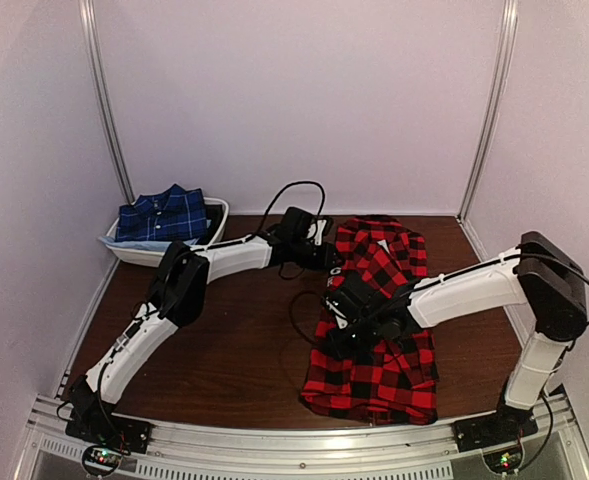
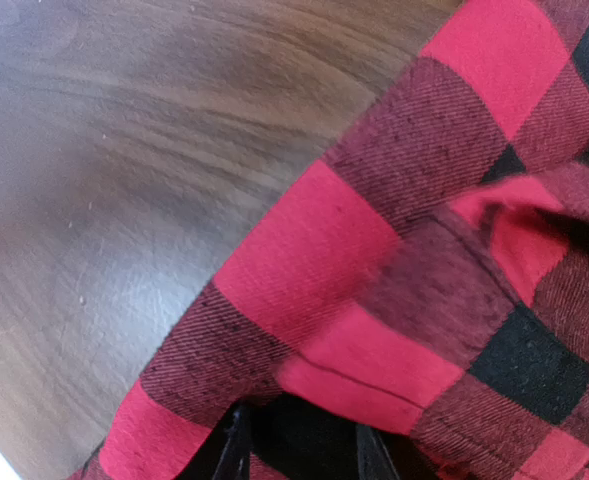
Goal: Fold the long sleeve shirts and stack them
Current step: Place the sleeve of the rectangle-folded shirt, then pick up the sleeve from the rectangle-folded shirt.
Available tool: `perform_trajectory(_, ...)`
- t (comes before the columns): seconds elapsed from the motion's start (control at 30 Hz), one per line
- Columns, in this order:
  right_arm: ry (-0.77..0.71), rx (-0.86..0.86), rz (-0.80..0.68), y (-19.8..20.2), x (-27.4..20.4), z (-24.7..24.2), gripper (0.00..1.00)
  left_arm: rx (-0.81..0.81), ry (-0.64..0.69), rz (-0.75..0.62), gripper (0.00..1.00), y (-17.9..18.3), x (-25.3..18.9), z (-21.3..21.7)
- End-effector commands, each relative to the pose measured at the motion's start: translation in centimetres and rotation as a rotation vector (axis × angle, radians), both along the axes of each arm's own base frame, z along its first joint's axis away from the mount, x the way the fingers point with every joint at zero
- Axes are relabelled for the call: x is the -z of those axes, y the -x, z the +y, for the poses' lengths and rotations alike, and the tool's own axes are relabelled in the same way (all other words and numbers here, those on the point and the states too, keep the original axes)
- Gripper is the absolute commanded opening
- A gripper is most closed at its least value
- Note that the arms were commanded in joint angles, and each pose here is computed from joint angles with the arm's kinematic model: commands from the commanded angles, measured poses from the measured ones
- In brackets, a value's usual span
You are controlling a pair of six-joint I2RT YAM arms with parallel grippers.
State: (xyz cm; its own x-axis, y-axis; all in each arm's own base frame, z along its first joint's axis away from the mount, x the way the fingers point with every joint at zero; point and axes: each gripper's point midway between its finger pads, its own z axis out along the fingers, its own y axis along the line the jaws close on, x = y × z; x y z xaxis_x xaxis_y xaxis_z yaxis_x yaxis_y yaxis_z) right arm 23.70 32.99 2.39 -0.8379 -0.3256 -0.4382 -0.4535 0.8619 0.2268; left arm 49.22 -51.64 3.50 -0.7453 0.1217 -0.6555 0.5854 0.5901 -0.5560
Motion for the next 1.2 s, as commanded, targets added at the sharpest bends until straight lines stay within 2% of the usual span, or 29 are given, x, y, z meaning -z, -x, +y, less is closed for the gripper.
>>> perform_trajectory(0.0, 0.172, -0.007, 0.001, 1.3, 2.3, -1.5, 0.38, -0.001, -0.029, 0.000, 0.35, -0.3, 1.8, 0.4)
perform_trajectory(0.2, 0.239, -0.032, 0.012, 3.2, 3.0, -2.0, 0.39, 0.003, -0.025, -0.004, 0.34, -0.8, 1.5, 0.9)
perform_trajectory(0.33, 0.194, -0.048, 0.024, 4.1, 1.7, -1.1, 0.39, 0.015, -0.024, -0.012, 0.34, -0.8, 1.2, 0.9)
perform_trajectory(0.43, 0.131, -0.036, -0.004, 3.2, -0.8, 0.0, 0.41, 0.038, -0.014, -0.020, 0.35, -0.7, 0.4, 0.7)
perform_trajectory(0.63, 0.003, 0.021, -0.100, -0.4, -7.7, 0.5, 0.55, 0.076, 0.037, -0.068, 0.44, -0.3, -4.4, 0.2)
perform_trajectory(0.77, -0.047, 0.065, -0.147, -2.4, -10.2, -0.8, 0.61, 0.096, 0.078, -0.120, 0.52, 0.0, -8.7, 0.1)
perform_trajectory(0.97, 0.029, 0.073, -0.209, -4.2, -9.8, -3.2, 0.65, 0.102, 0.127, -0.157, 0.54, 0.7, -13.4, 0.5)
perform_trajectory(1.17, 0.050, 0.034, -0.190, -4.2, -8.1, -2.0, 0.68, 0.039, 0.134, -0.146, 0.54, 0.5, -16.4, 2.7)
